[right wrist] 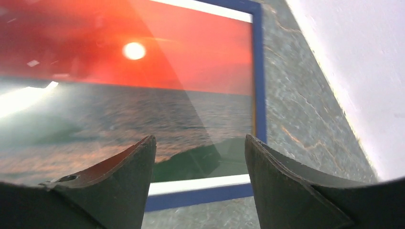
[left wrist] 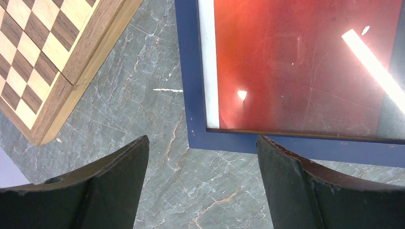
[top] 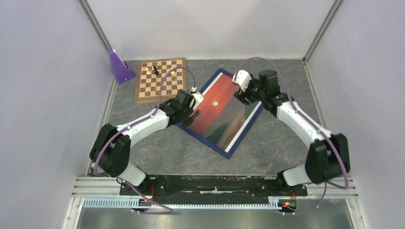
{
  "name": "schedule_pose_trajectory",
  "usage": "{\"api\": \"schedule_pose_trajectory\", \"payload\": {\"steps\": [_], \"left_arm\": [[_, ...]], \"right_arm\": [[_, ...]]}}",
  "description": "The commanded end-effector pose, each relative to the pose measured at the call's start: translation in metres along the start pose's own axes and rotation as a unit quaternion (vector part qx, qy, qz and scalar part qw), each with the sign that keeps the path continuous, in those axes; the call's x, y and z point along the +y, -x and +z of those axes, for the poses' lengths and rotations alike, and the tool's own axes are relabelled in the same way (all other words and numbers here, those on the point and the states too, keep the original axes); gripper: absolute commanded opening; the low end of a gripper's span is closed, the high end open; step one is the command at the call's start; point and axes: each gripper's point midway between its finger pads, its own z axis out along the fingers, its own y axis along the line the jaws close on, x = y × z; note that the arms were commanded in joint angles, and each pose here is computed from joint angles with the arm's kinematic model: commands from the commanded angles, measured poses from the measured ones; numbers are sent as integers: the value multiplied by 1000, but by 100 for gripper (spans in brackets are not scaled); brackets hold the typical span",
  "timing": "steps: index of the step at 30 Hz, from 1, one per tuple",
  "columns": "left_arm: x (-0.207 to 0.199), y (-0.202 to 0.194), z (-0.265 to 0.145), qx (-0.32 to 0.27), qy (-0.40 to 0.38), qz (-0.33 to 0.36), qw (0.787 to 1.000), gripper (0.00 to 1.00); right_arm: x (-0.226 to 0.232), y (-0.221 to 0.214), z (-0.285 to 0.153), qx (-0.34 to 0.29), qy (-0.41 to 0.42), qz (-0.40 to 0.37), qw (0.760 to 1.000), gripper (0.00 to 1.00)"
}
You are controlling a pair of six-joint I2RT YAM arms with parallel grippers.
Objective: Put the photo into the frame
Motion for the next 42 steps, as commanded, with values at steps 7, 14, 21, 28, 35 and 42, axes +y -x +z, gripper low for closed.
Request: {"api": "schedule_pose_trajectory", "payload": {"steps": [7, 14, 21, 28, 35, 42], "left_arm": [[2, 30, -9, -50, -13, -33, 998, 89], [-2, 34, -6, -57, -24, -39, 997, 88], [-9, 2, -2, -16, -30, -14, 999, 88], [-19, -26, -10, -11, -56, 40, 998, 88], [-25, -34, 5, -10, -40, 68, 997, 88], [-30, -39, 24, -2, -2, 108, 994, 88]], "right_arm": [[-106, -52, 71, -24, -74, 199, 977, 65], [-144, -79, 93, -56, -88, 267, 958, 67], [-144, -128, 104, -32, -54, 319, 946, 72], [-141, -153, 107, -37, -15, 343, 938, 74], [-124, -164, 110, -25, 20, 352, 935, 75], [-104, -174, 108, -6, 50, 360, 932, 73]]}}
